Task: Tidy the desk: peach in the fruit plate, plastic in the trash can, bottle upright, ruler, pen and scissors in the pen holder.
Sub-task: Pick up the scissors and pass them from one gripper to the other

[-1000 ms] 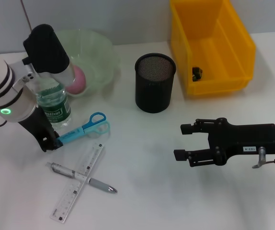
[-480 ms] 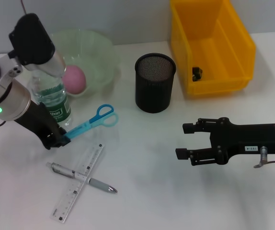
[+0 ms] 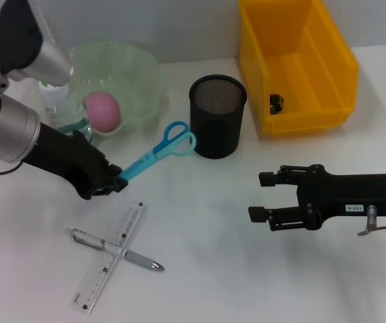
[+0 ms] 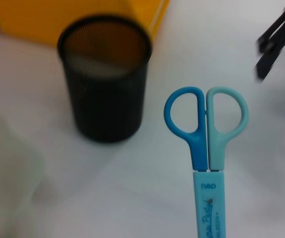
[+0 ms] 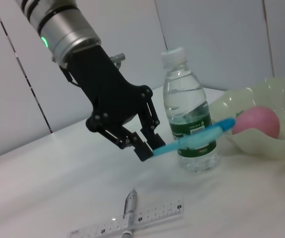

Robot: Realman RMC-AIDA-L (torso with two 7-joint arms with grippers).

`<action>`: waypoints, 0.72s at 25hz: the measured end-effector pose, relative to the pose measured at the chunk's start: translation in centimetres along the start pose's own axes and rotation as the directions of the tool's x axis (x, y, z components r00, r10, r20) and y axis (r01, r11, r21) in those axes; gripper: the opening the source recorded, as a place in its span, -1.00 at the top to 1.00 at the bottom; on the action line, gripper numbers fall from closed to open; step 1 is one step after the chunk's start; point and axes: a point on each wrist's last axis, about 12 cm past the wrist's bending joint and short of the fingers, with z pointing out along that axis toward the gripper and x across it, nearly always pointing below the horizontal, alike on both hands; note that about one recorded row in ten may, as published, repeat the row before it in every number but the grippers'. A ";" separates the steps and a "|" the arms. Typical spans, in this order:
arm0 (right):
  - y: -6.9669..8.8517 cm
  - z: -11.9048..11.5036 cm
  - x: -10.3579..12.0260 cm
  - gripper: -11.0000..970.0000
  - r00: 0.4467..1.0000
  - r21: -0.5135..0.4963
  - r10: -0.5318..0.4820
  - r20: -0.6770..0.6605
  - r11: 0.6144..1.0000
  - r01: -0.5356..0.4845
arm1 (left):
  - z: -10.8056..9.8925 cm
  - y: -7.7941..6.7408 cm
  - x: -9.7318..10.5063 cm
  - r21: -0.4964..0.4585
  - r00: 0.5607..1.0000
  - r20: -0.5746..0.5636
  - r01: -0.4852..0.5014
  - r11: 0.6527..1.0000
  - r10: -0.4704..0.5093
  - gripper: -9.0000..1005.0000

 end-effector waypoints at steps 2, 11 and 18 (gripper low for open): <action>0.0 0.0 0.0 -0.68 1.000 0.001 0.003 0.000 1.000 -0.003 | -0.1 -0.2 0.1 0.021 0.999 0.051 -0.010 1.000 0.009 0.61; 0.0 -0.8 0.4 -0.68 1.000 0.020 0.022 0.016 1.000 -0.022 | -0.1 -1.4 0.4 0.100 0.968 0.249 -0.049 0.994 0.023 0.61; 0.1 -1.7 0.6 -0.68 0.998 0.034 0.036 0.045 0.999 -0.037 | 0.6 -2.3 0.8 0.166 0.919 0.393 -0.068 0.984 -0.003 0.61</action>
